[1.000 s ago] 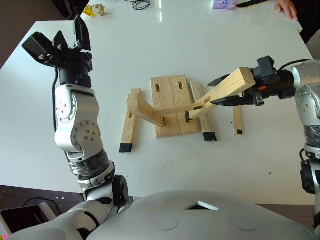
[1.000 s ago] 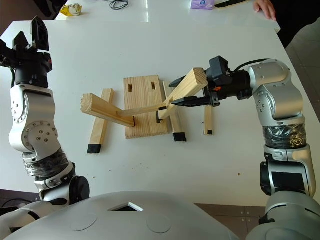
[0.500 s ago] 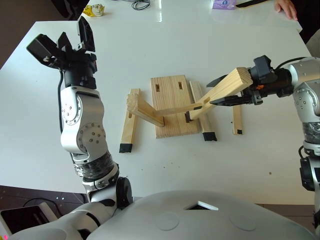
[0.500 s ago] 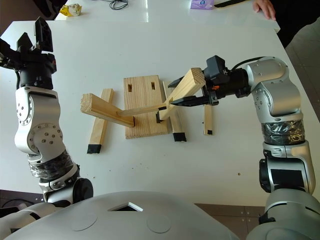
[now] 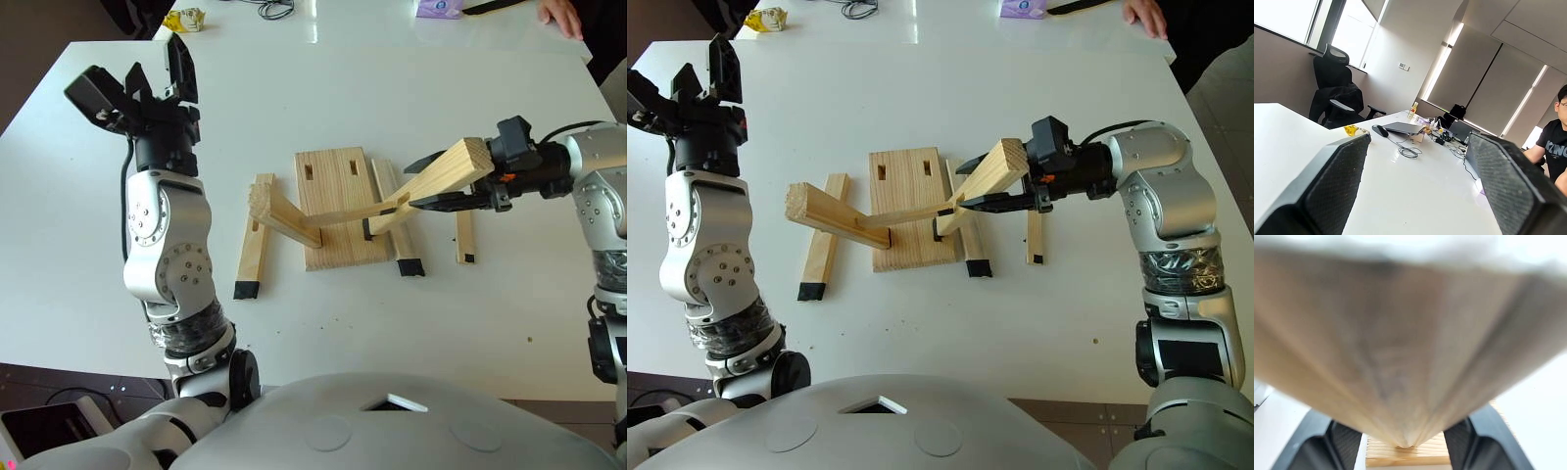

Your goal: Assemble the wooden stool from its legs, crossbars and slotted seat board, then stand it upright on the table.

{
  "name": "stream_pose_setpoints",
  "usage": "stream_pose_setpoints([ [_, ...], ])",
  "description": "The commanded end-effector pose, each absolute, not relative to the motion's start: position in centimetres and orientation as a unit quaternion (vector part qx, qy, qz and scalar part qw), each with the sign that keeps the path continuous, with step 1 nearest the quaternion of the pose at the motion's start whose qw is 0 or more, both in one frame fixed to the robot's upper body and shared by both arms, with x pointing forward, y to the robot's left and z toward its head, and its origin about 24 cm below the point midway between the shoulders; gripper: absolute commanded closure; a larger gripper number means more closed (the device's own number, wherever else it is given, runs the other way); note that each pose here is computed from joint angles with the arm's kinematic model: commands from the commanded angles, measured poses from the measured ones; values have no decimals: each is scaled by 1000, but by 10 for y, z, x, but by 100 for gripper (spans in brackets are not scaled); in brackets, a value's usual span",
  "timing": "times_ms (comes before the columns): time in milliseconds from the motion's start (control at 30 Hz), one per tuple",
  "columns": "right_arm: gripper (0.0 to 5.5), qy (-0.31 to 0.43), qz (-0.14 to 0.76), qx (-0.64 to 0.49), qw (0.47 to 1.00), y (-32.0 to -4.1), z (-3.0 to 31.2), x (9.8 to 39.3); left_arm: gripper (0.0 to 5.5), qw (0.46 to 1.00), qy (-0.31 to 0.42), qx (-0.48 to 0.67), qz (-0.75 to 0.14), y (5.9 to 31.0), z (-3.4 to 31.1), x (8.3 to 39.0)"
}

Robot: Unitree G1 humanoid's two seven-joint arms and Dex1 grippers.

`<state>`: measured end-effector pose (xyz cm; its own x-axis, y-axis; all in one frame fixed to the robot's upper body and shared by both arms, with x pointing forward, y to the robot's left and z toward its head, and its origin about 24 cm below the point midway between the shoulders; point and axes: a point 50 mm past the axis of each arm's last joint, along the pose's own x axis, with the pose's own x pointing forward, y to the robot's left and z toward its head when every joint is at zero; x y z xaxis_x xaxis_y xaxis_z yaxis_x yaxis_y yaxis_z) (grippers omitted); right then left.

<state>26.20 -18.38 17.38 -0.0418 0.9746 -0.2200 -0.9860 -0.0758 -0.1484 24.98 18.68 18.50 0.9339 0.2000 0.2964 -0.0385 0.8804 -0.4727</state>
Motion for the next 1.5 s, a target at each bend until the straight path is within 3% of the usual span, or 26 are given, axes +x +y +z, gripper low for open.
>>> stream_pose_setpoints([
  [33, 346, 30, 726, -129, 675, -184, 174, 258, 176, 956, -153, -244, 60, 180, 180, 244],
  [400, 346, 38, 720, -135, 680, -182, 169, 259, 176, 960, -120, -245, 61, 170, 165, 238],
  [1500, 346, 73, 732, -153, 660, -165, 153, 259, 176, 956, -116, -264, 50, 153, 159, 239],
])
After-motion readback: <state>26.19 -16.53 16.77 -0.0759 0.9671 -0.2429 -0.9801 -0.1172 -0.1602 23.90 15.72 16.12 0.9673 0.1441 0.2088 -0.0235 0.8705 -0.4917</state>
